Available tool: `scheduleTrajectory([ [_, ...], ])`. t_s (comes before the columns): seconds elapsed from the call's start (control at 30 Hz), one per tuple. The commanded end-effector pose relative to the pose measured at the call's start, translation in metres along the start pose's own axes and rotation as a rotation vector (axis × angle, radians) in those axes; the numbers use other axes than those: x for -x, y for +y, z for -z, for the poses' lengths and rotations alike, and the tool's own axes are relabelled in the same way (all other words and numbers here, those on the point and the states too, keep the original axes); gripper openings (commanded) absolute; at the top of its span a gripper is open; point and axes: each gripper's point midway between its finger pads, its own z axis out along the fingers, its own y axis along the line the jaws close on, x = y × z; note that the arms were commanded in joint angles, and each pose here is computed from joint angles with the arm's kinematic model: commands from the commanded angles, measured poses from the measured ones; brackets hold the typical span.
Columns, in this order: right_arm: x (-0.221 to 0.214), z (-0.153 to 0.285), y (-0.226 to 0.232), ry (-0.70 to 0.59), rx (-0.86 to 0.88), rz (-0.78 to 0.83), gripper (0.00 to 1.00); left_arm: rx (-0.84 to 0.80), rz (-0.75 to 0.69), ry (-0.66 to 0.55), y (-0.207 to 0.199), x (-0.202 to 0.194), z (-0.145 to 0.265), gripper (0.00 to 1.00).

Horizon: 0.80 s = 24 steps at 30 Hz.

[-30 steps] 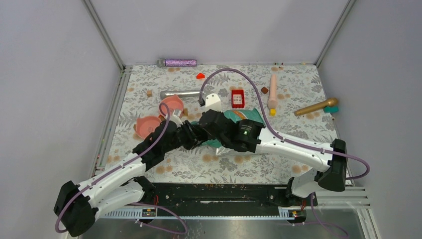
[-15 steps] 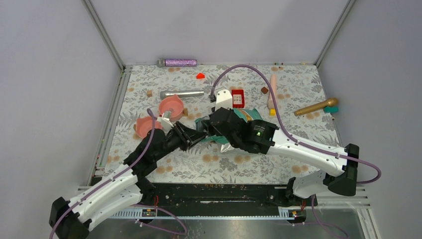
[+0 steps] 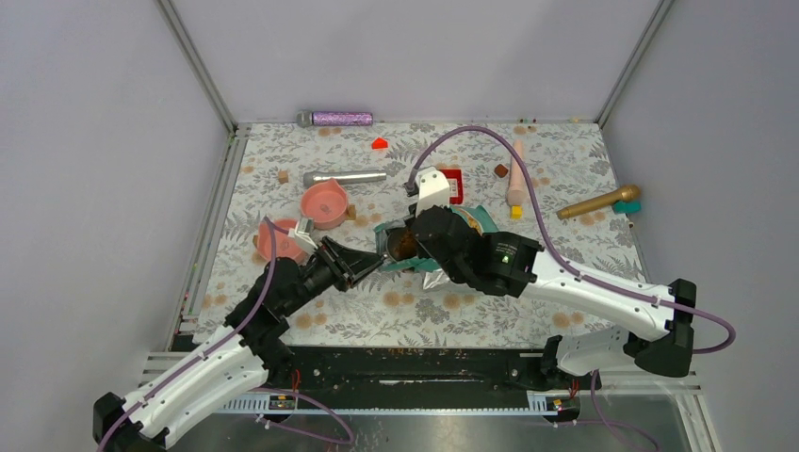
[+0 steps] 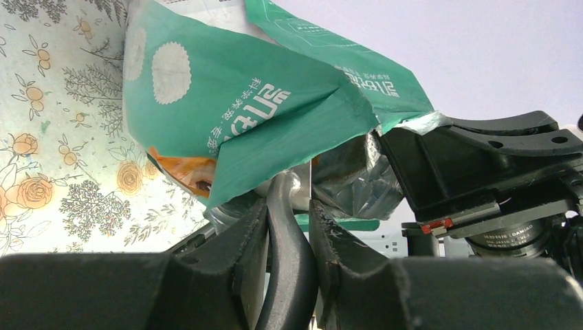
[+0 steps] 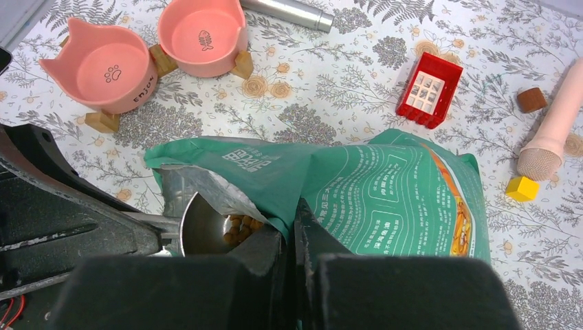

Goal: Serve the pet food

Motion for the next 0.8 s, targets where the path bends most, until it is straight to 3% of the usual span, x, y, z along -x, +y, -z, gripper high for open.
scheduleTrajectory([
  [0.0, 0.077, 0.029, -0.007, -0.253, 0.025, -0.178, 0.00, -0.203, -0.015, -0.005, -0.048, 0.002, 0.013, 0.00],
  [0.4, 0.079, 0.035, -0.014, -0.265, 0.015, -0.139, 0.00, -0.217, 0.102, -0.066, -0.053, 0.013, 0.029, 0.00],
  [0.67, 0.078, 0.049, -0.015, -0.249, 0.089, -0.006, 0.00, -0.230, 0.153, -0.120, -0.062, 0.024, 0.029, 0.00],
  [0.77, 0.074, 0.051, -0.031, -0.234, 0.016, 0.050, 0.00, -0.280, 0.165, -0.081, -0.075, 0.020, 0.021, 0.00],
])
